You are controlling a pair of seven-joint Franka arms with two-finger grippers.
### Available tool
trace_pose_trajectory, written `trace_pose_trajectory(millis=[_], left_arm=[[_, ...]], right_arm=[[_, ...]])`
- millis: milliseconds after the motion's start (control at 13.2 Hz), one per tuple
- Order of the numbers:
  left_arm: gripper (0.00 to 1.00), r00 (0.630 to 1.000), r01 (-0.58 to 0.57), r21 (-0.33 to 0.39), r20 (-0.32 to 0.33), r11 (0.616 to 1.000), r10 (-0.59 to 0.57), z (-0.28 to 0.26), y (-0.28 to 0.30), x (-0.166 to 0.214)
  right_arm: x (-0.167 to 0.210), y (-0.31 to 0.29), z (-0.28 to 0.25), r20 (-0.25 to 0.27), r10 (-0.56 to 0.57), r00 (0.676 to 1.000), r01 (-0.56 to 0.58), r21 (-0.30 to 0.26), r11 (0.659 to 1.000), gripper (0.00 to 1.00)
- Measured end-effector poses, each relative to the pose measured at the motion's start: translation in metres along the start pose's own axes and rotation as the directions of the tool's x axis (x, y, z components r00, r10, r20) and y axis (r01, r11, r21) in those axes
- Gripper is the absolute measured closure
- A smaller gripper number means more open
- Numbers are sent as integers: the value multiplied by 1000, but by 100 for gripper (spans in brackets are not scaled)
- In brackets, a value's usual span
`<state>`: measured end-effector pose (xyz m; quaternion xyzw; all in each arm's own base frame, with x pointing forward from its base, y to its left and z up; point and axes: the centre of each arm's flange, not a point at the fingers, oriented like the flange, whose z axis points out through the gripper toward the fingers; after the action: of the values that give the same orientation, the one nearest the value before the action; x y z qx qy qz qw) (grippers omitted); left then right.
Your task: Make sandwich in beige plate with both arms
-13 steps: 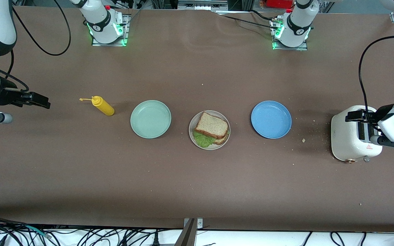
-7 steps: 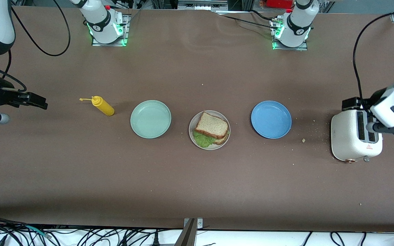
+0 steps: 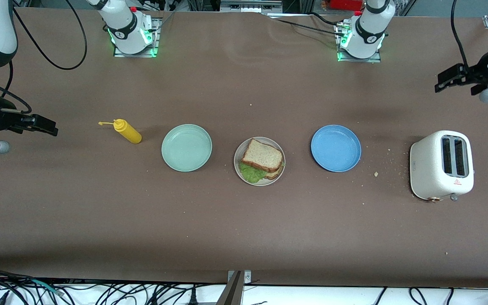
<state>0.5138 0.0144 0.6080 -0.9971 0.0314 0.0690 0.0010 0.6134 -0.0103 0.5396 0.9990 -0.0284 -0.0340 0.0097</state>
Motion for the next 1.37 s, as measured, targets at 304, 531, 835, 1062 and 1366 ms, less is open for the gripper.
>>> trace_pose_trajectory(millis=[304, 531, 835, 1062, 1366], left_arm=[[0, 1000, -11, 9, 0, 1000, 11, 1, 11, 4], [0, 1000, -16, 11, -11, 1000, 16, -2, 16, 5], [0, 999, 1, 13, -39, 1000, 0, -7, 19, 8], [0, 999, 7, 12, -38, 1000, -7, -7, 16, 8], [0, 1000, 8, 13, -27, 1000, -8, -1, 15, 13]], right_arm=[[0, 0, 0, 0, 0, 1000, 0, 0, 1000, 0], [0, 0, 0, 1, 0, 1000, 0, 0, 1000, 0], [0, 0, 0, 1, 0, 1000, 0, 0, 1000, 0], [0, 2, 0, 1, 3, 1000, -3, 0, 1000, 0], [0, 3, 0, 1, 5, 1000, -5, 0, 1000, 0]])
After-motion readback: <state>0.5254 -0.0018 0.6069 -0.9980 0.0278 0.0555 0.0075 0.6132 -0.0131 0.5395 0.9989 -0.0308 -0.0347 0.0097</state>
